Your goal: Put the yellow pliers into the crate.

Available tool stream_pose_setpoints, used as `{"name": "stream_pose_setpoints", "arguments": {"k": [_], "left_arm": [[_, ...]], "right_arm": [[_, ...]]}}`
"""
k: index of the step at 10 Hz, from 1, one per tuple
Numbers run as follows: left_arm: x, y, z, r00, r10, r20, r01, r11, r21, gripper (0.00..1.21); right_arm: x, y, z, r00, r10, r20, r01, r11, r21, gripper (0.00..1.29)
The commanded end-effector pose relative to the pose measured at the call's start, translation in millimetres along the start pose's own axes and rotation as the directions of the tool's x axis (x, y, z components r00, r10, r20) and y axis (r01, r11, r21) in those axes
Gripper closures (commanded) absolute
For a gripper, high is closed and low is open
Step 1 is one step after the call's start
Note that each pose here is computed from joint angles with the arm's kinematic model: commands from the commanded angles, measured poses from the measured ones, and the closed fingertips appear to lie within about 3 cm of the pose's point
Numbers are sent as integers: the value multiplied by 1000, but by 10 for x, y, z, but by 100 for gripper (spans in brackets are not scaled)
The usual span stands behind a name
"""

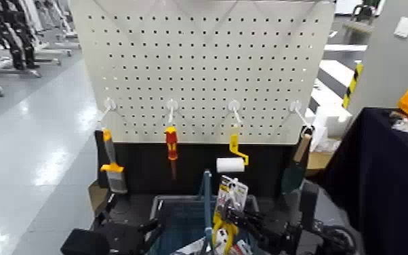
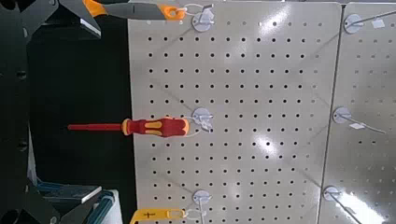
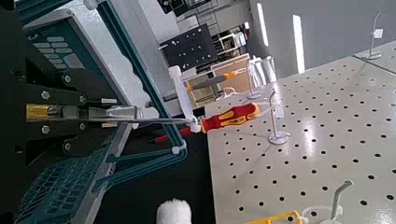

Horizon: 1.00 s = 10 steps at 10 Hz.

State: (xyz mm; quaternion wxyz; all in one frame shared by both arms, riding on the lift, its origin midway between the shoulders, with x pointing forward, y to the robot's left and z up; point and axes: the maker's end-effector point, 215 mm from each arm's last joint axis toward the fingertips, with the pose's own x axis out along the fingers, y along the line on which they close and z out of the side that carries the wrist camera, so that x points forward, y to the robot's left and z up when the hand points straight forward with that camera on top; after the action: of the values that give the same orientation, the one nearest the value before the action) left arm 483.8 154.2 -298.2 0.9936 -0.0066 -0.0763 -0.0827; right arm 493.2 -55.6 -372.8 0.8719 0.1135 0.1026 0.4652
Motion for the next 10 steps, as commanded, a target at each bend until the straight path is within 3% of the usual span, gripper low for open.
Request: {"name": "stream_pose_setpoints", "arguments": {"k": [1, 3, 4, 5, 6, 8, 10], "left_arm": [[6, -4, 8, 1000, 0, 2, 0, 1000, -1, 14], [6, 5, 13, 1000, 2, 3, -2, 1000, -1, 14], [6, 5, 13, 1000, 2, 3, -2, 1000, -1, 14], [0, 12, 11, 1000, 3, 3, -3, 1000, 0, 14], [0, 9, 16, 1000, 2, 5, -2, 1000, 0, 14], [-5, 37, 19, 1000, 7, 7, -7, 1000, 2, 14], [-10, 44, 18, 1000, 10, 7, -10, 1000, -1, 14]], "right_arm": [[-17, -41, -44, 1000, -4, -21, 4, 1000, -13, 107], [-35, -80, -114, 999, -15, -42, 14, 1000, -17, 106], [-43, -103, -160, 998, -23, -53, 23, 1000, -3, 72], [-63, -133, -161, 998, -31, -56, 31, 1000, -1, 20], [-63, -133, -141, 998, -34, -52, 34, 999, -8, 9], [-160, -240, 40, 993, -120, -2, 120, 992, -49, 10], [-301, -325, 306, 970, -232, 71, 238, 965, -107, 10]]}}
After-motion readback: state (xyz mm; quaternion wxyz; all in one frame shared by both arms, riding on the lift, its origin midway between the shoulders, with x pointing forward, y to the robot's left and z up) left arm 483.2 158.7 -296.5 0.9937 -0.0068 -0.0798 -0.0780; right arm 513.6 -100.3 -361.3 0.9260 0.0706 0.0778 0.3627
